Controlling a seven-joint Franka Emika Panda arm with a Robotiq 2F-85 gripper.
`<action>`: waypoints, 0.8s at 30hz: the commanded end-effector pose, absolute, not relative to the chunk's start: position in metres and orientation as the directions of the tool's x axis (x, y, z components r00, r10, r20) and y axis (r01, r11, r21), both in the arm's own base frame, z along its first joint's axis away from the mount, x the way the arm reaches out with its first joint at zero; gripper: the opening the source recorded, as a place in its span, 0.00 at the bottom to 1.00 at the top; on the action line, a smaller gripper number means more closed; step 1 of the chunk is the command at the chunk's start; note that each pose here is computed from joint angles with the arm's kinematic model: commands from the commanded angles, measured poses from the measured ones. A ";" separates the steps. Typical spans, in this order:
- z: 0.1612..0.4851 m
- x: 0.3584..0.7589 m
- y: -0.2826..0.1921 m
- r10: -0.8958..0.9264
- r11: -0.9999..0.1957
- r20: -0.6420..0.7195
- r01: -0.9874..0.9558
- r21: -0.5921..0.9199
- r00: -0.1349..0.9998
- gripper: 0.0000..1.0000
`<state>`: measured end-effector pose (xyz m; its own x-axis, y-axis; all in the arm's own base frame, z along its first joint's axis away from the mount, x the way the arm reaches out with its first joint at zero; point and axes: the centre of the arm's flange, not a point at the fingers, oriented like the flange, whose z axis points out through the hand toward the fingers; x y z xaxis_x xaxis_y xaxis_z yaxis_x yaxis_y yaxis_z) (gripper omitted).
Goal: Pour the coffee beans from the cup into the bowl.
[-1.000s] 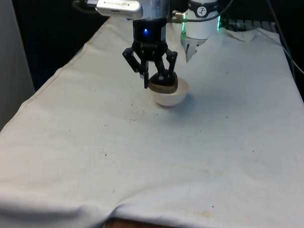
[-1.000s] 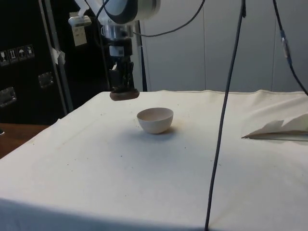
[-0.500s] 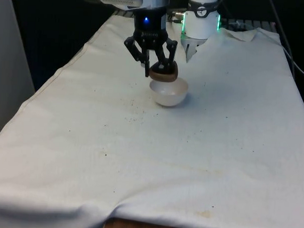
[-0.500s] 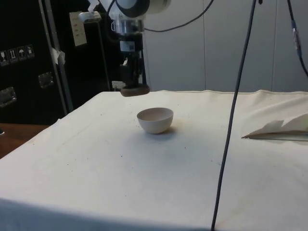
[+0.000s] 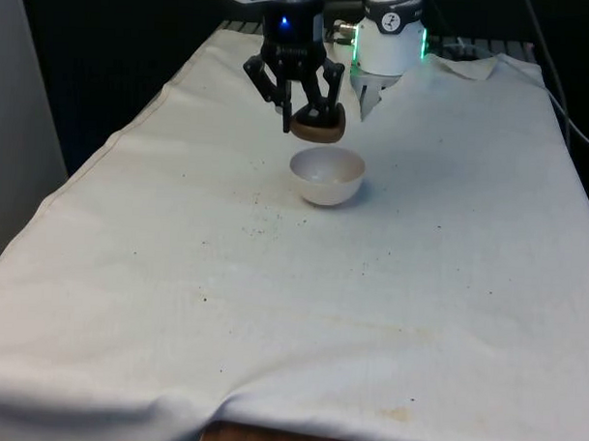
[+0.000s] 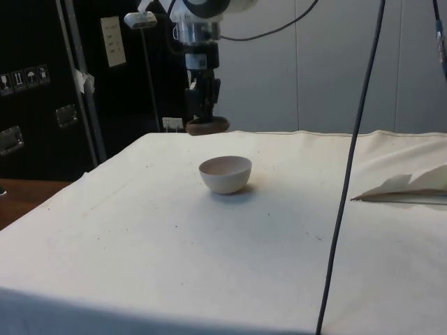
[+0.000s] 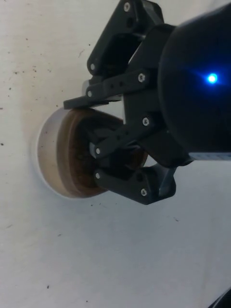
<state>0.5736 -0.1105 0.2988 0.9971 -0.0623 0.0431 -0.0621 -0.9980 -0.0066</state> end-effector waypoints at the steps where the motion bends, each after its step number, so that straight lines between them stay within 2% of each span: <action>1: 0.301 0.570 -0.112 -0.072 -0.997 0.050 -0.073 0.006 0.996 0.04; 24: 0.298 0.559 -0.116 -0.167 -0.985 0.049 -0.169 0.025 0.985 0.04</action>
<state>0.5602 -0.1153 0.2975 0.9861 -0.1614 0.0403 -0.1620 -0.9867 0.0135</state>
